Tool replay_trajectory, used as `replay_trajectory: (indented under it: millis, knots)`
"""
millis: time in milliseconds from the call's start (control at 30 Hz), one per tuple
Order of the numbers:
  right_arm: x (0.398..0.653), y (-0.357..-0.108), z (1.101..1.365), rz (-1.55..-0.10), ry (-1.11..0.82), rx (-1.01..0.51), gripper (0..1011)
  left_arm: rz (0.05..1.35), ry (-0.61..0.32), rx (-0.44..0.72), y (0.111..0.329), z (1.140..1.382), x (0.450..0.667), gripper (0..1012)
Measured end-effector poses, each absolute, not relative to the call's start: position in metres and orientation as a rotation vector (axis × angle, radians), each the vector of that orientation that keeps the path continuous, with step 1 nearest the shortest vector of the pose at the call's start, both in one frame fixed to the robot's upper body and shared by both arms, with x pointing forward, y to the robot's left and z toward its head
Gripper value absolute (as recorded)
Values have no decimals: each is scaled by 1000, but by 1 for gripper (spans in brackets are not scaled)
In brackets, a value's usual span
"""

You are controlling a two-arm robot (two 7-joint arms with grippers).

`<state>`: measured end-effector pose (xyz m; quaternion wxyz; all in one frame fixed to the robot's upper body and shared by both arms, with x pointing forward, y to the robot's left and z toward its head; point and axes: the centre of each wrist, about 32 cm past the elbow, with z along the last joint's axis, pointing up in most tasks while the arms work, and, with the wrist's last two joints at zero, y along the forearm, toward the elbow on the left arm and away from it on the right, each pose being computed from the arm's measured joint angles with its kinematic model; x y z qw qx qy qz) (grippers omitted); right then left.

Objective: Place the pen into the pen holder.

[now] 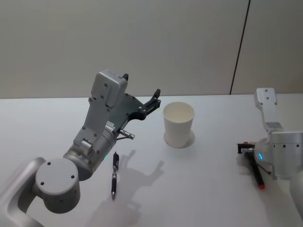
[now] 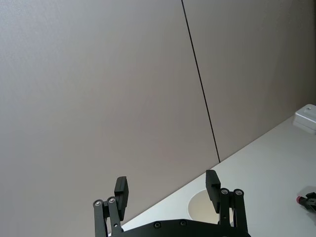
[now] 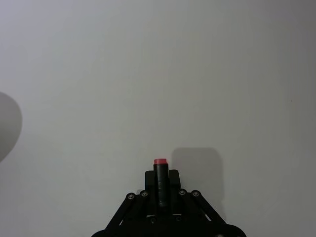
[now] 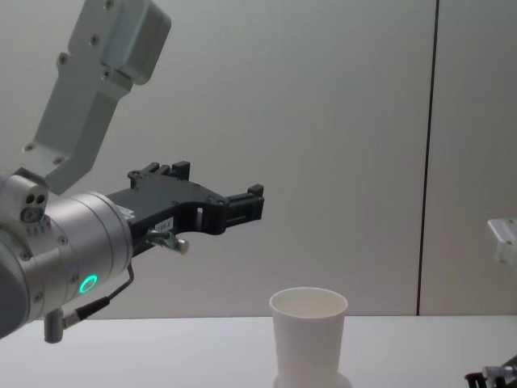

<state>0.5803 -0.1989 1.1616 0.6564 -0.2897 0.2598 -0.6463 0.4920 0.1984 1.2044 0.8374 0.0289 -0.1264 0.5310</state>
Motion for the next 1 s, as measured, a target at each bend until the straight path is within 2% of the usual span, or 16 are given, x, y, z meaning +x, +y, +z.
replay_trajectory:
  millis: [433, 1000]
  knots:
    - [577, -201, 1166, -1464, 556, -580, 157, 1124, -268, 61, 198, 1204, 492, 1003]
    - [566, -204, 1184, -1438, 400, -359, 157, 1124, -268, 61, 198, 1204, 492, 1003]
